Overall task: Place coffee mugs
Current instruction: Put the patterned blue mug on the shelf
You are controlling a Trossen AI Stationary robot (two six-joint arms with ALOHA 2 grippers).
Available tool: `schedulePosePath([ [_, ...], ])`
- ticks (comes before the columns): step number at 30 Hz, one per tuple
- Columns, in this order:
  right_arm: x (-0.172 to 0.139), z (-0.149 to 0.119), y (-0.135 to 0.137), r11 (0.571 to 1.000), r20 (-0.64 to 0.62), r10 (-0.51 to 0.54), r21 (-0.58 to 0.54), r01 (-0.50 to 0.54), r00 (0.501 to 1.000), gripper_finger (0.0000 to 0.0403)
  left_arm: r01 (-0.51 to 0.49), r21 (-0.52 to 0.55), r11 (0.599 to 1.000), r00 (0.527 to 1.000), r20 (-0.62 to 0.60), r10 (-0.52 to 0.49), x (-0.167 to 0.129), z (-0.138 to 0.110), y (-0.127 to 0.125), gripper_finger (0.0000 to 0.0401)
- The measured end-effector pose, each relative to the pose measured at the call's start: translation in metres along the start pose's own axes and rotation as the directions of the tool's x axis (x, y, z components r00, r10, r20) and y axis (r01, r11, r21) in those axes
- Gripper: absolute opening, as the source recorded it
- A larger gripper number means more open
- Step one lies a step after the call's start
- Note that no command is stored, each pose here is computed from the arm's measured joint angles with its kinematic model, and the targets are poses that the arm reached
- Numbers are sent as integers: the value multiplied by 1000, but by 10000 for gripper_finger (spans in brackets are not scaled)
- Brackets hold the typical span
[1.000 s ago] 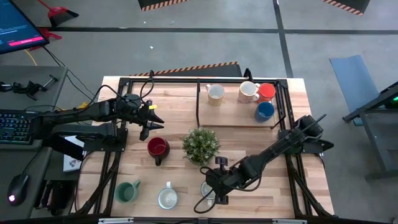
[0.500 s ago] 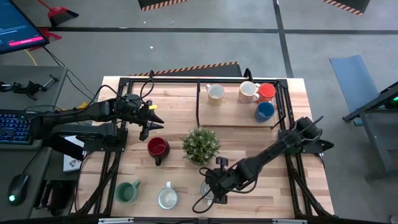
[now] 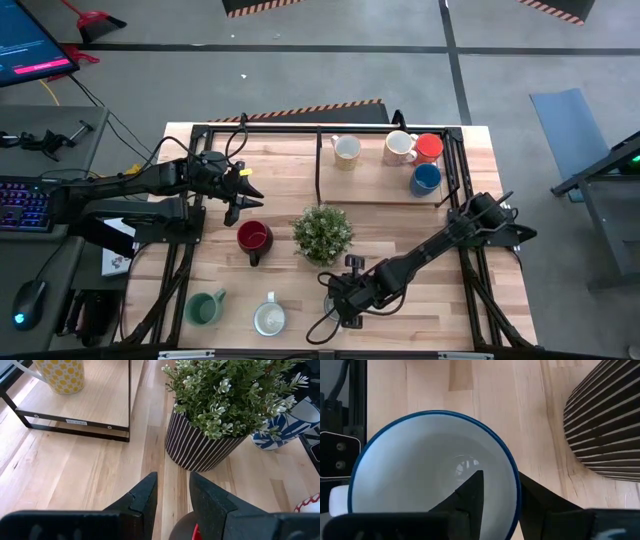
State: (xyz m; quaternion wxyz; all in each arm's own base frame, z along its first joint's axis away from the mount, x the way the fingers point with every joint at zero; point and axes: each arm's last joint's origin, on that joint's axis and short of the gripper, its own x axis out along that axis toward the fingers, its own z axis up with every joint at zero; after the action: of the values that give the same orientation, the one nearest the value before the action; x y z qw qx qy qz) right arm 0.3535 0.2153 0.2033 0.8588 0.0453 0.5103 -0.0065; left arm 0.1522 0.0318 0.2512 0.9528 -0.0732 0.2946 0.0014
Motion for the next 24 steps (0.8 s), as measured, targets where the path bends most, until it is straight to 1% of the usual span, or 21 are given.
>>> schedulePosePath([
  [6, 0, 0, 0, 1000, 0, 0, -1, 0, 1000, 86, 0, 0, 1000, 1000, 0, 0, 0, 0, 0, 104],
  [8, 0, 1, -1, 1000, 1, -3, 4, 3, 1000, 80, 0, 3, 1000, 1000, 0, 0, 0, 0, 0, 104],
  [11, 1, 3, -4, 1000, 3, -9, 29, 9, 1000, 52, 0, 24, 1000, 1000, 0, 0, 0, 0, 0, 104],
  [13, 2, 4, -7, 999, -1, -7, 46, 7, 1000, 23, 0, 34, 999, 1000, 0, 0, 0, 0, 0, 104],
  [15, 2, 6, -10, 998, -1, -14, 66, 14, 1000, 9, 0, 34, 999, 1000, 0, 0, 0, 0, 0, 104],
  [19, 2, 8, -13, 992, 23, -53, 117, 50, 998, 6, 0, 34, 999, 1000, 0, 0, 0, 0, 0, 104],
  [21, 0, 8, -14, 991, 21, -64, 118, 61, 998, 5, 0, 34, 999, 1000, 0, 0, 0, 0, 0, 104],
  [24, -13, 7, -16, 987, -1, -78, 143, 77, 997, 3, 0, 34, 999, 1000, 0, 0, 0, 0, 0, 104],
])
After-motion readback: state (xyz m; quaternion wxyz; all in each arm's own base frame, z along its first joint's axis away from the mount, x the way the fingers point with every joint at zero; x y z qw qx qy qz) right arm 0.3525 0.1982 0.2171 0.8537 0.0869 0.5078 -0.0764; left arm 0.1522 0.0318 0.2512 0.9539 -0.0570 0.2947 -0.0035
